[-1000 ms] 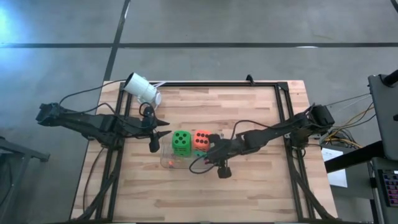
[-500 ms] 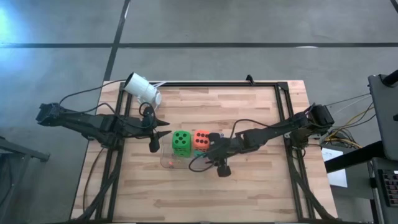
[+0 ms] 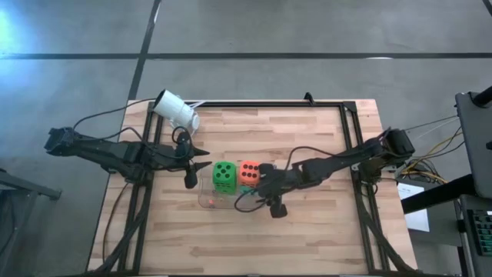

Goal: Pick & Place Dice
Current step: Put the small blue die into the transparent bin

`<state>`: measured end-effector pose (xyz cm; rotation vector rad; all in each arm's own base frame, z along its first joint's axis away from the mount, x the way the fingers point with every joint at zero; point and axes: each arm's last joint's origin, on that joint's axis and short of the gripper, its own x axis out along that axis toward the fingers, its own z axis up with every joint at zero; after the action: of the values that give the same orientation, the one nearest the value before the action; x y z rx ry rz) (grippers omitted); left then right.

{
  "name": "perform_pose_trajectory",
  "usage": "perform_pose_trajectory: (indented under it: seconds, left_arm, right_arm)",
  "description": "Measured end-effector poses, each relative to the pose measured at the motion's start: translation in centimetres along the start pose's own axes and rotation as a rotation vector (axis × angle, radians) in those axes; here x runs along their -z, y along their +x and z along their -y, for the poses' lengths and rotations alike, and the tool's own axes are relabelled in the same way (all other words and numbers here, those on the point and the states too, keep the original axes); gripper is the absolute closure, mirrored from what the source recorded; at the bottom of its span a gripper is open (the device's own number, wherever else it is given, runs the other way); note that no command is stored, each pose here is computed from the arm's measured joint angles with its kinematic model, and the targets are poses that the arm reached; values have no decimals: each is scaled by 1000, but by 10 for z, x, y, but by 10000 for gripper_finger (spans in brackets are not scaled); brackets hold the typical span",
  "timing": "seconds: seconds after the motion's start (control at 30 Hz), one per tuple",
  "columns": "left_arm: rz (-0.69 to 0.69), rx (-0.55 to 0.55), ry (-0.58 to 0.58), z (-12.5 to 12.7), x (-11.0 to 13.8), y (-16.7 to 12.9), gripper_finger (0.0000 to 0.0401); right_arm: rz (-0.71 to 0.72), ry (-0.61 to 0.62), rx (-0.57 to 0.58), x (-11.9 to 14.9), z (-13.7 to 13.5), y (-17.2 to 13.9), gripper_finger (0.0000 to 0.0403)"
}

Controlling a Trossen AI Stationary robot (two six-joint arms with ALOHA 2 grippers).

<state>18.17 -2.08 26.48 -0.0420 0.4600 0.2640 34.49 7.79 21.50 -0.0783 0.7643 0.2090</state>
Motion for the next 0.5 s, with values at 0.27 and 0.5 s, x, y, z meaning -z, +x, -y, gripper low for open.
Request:
perform_pose_trajectory:
  seconds: [0.27,0.5]
  left_arm:
    - [0,0,0,0,0,0,230]
    - [-2,0,1,0,0,0,230]
  right_arm:
    - [30,-2,-2,-7,-1,-23,260]
    - [33,-5,-23,-10,-10,-50,266]
